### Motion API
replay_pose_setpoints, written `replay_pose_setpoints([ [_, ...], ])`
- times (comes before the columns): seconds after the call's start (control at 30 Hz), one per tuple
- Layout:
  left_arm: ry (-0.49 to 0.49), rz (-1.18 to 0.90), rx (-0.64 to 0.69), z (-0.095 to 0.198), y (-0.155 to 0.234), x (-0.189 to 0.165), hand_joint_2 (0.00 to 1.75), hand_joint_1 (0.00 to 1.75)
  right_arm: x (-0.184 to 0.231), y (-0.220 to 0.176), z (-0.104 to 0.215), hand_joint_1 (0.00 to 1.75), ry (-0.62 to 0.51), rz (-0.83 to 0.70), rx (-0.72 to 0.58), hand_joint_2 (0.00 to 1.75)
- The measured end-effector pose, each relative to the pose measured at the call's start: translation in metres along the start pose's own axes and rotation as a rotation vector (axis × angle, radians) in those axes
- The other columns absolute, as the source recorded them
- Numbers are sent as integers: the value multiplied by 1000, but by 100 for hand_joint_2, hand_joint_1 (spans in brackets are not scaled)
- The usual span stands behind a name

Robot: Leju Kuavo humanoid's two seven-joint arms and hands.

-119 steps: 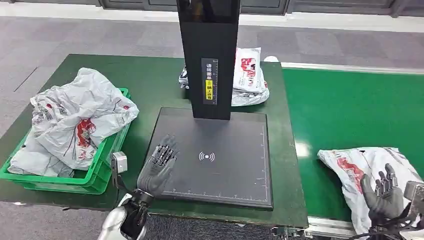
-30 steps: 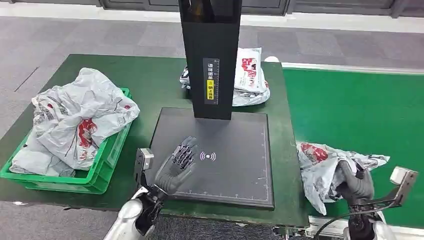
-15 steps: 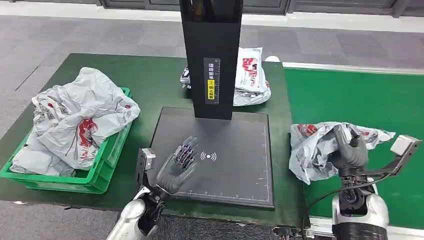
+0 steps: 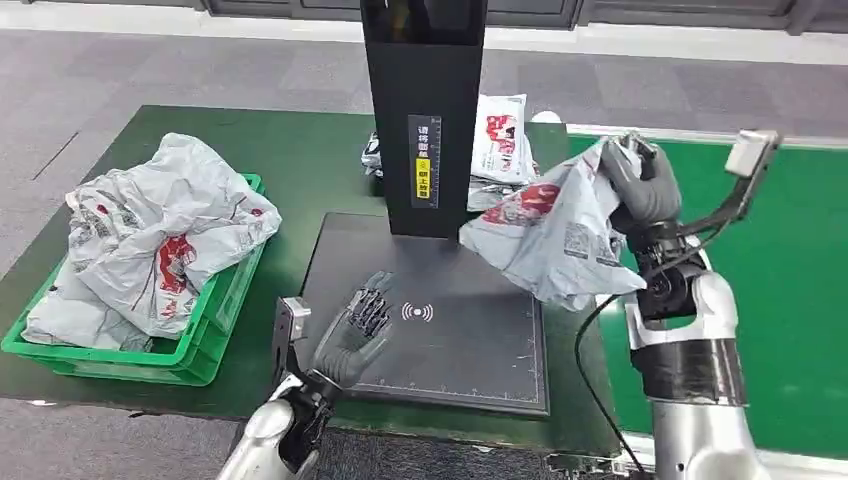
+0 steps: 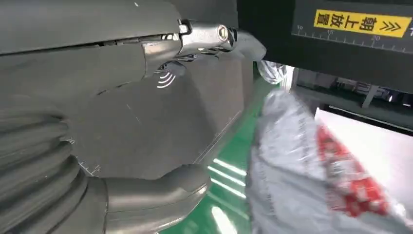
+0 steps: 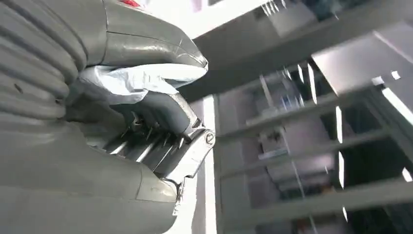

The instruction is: Moved the parcel from conveyor to table for the left to box.

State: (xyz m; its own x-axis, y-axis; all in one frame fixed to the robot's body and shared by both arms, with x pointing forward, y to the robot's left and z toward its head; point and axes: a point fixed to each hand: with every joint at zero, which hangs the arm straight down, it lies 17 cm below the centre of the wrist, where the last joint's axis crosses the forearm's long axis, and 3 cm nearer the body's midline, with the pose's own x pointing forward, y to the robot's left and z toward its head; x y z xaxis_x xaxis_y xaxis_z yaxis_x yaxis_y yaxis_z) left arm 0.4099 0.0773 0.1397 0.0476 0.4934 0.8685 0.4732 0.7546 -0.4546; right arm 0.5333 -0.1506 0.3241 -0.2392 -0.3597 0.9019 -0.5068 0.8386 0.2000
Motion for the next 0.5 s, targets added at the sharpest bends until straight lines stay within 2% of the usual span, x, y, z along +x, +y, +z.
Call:
replay_pose_setpoints([
  [0.13, -1, 5, 0, -1, 0, -1, 175, 0, -8, 45, -26, 175, 53, -6, 98, 175],
  [0.2, 1, 5, -4, -4, -2, -1, 175, 0, -17, 81, -37, 0, 94, -15, 172, 175],
  [0.37, 3, 9, -1, -6, -4, -3, 175, 0, -52, 150, -39, 0, 193, -21, 306, 175],
  [0.5, 3, 7, 17, -7, -1, -2, 175, 0, -108, 191, -8, 0, 297, -20, 393, 175],
])
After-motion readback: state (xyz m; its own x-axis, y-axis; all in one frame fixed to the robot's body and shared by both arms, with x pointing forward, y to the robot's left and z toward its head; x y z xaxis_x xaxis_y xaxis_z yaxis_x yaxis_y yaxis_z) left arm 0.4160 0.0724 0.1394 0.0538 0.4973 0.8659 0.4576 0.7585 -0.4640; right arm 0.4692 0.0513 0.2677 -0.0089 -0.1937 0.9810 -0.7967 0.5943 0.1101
